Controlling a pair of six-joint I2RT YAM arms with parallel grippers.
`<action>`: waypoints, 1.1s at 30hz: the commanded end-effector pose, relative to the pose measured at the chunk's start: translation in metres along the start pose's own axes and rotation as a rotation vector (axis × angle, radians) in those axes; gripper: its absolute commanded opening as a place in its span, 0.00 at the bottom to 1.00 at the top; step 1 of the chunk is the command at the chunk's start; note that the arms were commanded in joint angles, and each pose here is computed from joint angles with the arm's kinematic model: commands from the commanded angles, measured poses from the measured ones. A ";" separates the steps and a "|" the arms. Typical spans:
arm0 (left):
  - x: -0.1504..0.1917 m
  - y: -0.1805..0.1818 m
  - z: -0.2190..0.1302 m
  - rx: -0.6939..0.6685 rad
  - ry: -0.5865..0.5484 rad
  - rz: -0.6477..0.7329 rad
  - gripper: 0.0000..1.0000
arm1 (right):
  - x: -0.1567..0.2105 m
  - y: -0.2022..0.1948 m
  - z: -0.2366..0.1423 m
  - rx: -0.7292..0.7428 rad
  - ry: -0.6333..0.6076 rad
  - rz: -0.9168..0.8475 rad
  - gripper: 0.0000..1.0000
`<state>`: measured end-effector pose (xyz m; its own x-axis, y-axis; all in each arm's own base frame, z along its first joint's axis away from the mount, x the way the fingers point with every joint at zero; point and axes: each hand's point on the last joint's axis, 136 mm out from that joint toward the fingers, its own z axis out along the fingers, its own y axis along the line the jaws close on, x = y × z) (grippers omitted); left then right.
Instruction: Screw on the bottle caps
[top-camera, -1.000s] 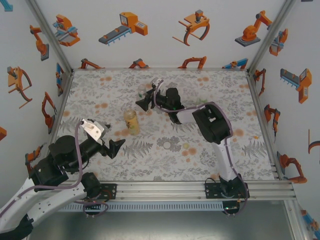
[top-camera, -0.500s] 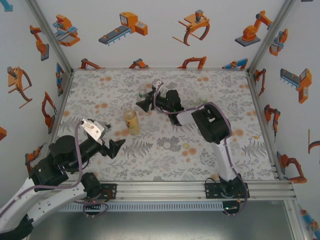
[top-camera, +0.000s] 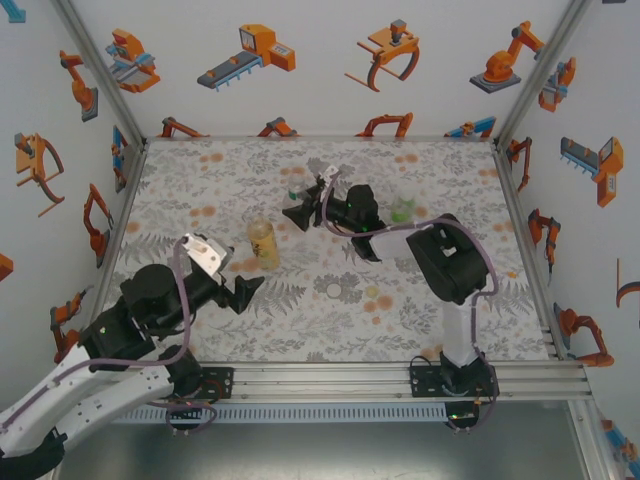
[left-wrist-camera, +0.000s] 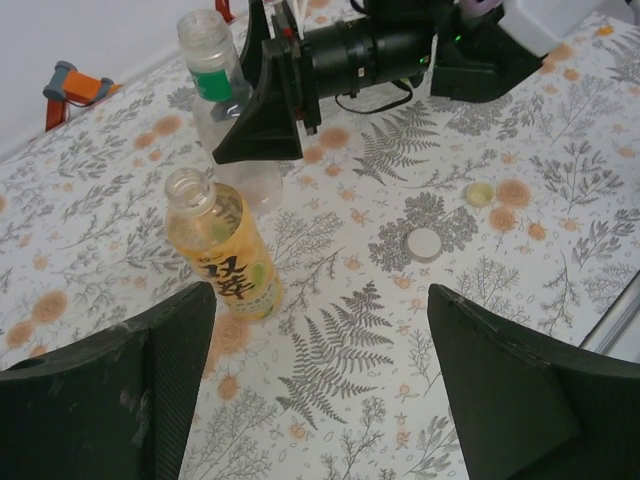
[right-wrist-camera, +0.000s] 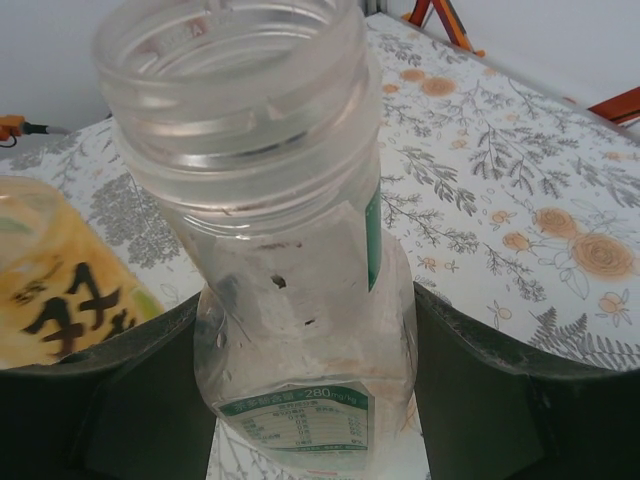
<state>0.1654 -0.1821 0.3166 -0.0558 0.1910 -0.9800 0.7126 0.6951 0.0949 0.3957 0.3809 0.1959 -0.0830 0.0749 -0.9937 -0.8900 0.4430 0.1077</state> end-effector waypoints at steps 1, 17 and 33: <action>-0.008 -0.008 0.015 0.035 -0.029 0.012 0.81 | -0.029 0.017 -0.015 -0.017 -0.055 -0.055 0.47; -0.002 -0.049 0.096 0.196 -0.054 0.046 0.86 | -0.055 0.053 -0.106 0.072 0.002 -0.104 0.46; -0.027 -0.079 0.111 0.498 -0.253 0.016 0.88 | -0.116 0.119 -0.183 -0.025 0.043 -0.130 0.44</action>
<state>0.2066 -0.3108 0.2935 0.0304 0.0794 -0.9964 0.9186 0.3908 0.0592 0.2388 0.2631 0.3017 0.0152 -0.0101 -0.9998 -0.8762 0.4817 -0.0182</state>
